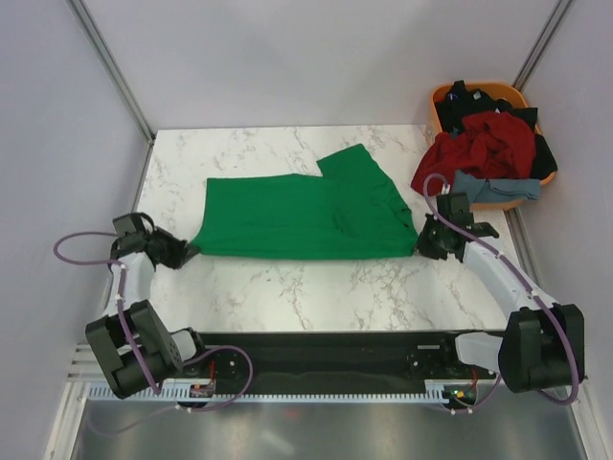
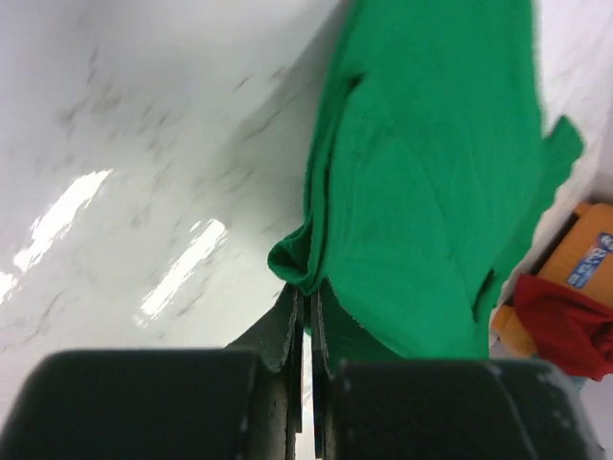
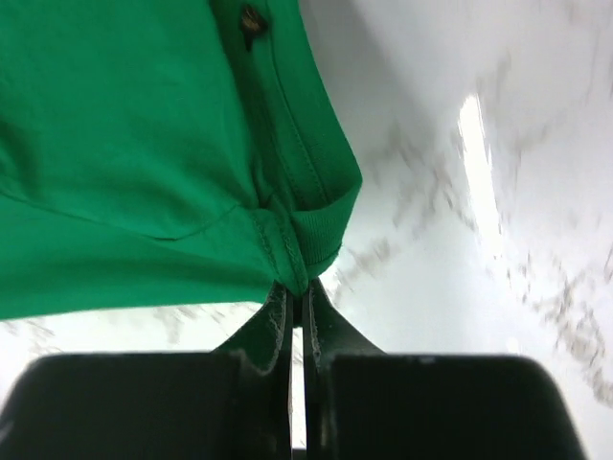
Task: Fold and stack the t-shirts
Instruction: Fold the tshirt
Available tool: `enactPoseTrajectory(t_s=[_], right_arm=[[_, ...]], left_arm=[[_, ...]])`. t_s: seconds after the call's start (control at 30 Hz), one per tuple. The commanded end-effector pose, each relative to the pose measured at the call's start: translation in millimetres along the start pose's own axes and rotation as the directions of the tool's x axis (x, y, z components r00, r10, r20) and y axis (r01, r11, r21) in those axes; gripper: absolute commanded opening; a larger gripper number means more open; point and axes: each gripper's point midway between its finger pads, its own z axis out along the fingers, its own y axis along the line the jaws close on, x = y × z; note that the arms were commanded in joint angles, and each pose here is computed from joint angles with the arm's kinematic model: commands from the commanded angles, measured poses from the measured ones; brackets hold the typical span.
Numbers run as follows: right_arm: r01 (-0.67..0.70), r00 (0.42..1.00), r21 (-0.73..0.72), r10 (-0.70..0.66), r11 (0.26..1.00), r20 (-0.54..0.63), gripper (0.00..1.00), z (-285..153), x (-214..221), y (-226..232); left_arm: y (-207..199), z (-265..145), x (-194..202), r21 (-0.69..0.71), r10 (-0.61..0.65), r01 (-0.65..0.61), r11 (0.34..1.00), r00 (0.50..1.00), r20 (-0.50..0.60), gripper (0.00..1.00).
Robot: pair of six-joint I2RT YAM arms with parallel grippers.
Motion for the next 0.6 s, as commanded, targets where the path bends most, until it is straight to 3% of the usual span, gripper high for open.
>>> enactPoseTrajectory(t_s=[0.0,0.2,0.23,0.27,0.3,0.33,0.37,0.4,0.5,0.57], right_arm=[[-0.067,0.993,0.039,0.071,0.997,-0.094,0.0,0,49,-23],[-0.152,0.982,0.015,0.153,0.988,-0.115,0.0,-20,86,-25],[-0.194,0.976,0.001,0.193,0.981,-0.101,0.04,-25,84,-21],[-0.208,0.973,-0.002,0.207,0.978,-0.104,0.16,-28,86,-20],[-0.218,0.971,-0.003,0.217,0.976,-0.099,0.5,-30,87,-20],[-0.232,0.97,-0.011,0.23,0.973,-0.082,0.66,-33,85,-19],[-0.238,0.968,0.002,0.237,0.971,-0.085,0.78,-36,87,-22],[-0.239,0.968,0.004,0.239,0.971,-0.081,0.9,-39,87,-22],[-0.22,0.975,-0.02,0.22,0.975,-0.011,0.95,-61,71,-19],[-0.177,0.977,-0.106,0.188,0.979,0.101,0.95,-87,36,1]], left_arm=[[36,-2,44,-0.052,-0.062,0.057,0.997,0.994,-0.094,0.02],[40,-20,63,-0.019,-0.158,0.158,0.987,0.986,-0.044,0.07],[38,-23,63,-0.009,-0.161,0.161,0.987,0.986,-0.034,0.09],[33,-29,61,0.008,-0.157,0.158,0.987,0.987,-0.014,0.13],[34,-32,64,0.001,-0.165,0.165,0.986,0.986,-0.022,0.21],[28,-37,62,0.009,-0.155,0.156,0.988,0.988,-0.013,0.63],[27,-42,61,0.005,-0.138,0.138,0.99,0.99,-0.012,0.94],[31,-48,63,-0.024,-0.133,0.133,0.991,0.991,-0.004,1.0],[19,-69,52,-0.015,-0.06,0.061,0.998,0.997,0.056,1.0],[6,-82,40,0.016,0.011,-0.013,1.0,0.994,0.111,1.0]])
